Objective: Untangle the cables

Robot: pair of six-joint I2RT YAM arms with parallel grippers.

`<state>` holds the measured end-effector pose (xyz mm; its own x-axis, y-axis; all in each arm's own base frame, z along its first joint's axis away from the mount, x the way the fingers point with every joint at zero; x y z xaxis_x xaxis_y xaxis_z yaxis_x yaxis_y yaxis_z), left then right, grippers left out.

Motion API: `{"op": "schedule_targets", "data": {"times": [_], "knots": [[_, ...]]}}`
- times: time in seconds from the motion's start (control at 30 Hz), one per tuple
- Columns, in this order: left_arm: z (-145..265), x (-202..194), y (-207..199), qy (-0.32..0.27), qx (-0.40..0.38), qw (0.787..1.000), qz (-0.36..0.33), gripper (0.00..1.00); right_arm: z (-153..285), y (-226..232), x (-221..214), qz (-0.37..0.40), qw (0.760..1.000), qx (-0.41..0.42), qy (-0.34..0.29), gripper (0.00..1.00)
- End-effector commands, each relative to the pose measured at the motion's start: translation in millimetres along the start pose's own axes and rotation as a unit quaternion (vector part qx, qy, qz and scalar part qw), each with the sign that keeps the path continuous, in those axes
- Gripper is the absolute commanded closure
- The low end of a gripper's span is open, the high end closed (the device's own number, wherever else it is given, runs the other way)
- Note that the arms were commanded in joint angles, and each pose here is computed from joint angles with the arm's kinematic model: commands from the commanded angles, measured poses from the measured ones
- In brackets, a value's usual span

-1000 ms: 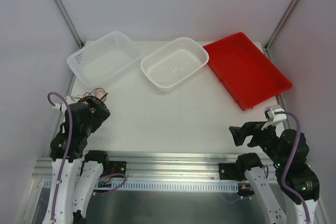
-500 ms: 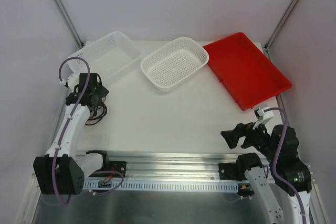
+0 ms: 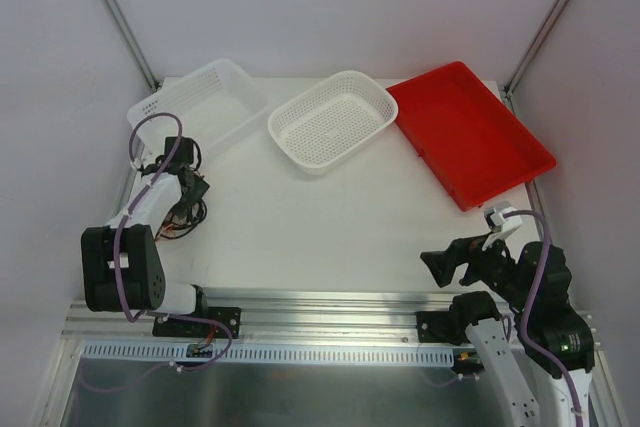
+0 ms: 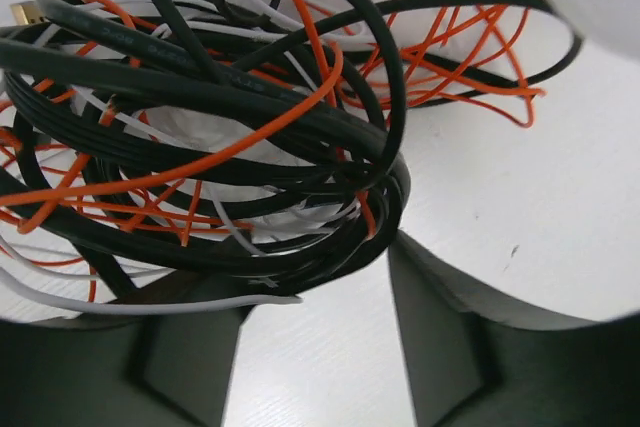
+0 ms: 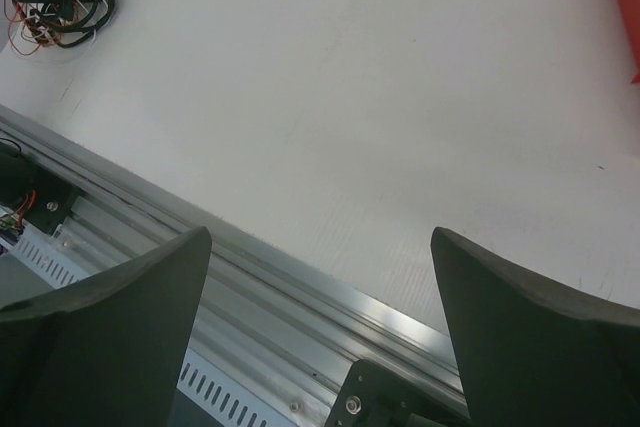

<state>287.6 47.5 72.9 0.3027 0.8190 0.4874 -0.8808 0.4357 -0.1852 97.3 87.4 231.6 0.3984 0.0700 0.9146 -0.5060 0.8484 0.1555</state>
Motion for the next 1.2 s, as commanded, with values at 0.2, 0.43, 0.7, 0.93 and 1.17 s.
{"op": "schedule_targets", "data": {"times": [0.2,0.43,0.7,0.93,1.17], "knots": [[3,-59,6,0.113,-0.043,0.992,-0.042,0.93,5,13,9,0.008,0.999,0.033,-0.024,0.03],[59,-131,-32,0.174,-0.163,0.954,-0.183,1.0,4,17,8,-0.008,0.999,0.047,-0.014,0.03],[148,-219,-73,0.218,-0.297,0.849,-0.378,1.0,-7,23,6,-0.041,0.997,0.072,0.009,0.03],[199,-295,-68,0.229,-0.363,0.709,-0.559,0.89,-17,18,-2,-0.08,0.994,0.059,0.037,0.03],[213,-298,-43,0.224,-0.367,0.71,-0.558,0.43,-34,20,-20,-0.107,0.988,0.081,0.075,0.03]]}}
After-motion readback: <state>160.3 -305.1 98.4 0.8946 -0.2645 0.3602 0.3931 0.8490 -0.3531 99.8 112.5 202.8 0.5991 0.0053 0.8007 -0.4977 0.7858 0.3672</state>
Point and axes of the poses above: each gripper's point midway between its finger pads, its own z axis back along the fingers, its own y axis along the line the jaws close on, x = y × z, the point moved 1 cm from there along z, back along the fingers, and after that the axes turned 9 degrees about z, right-handed, at the moved point
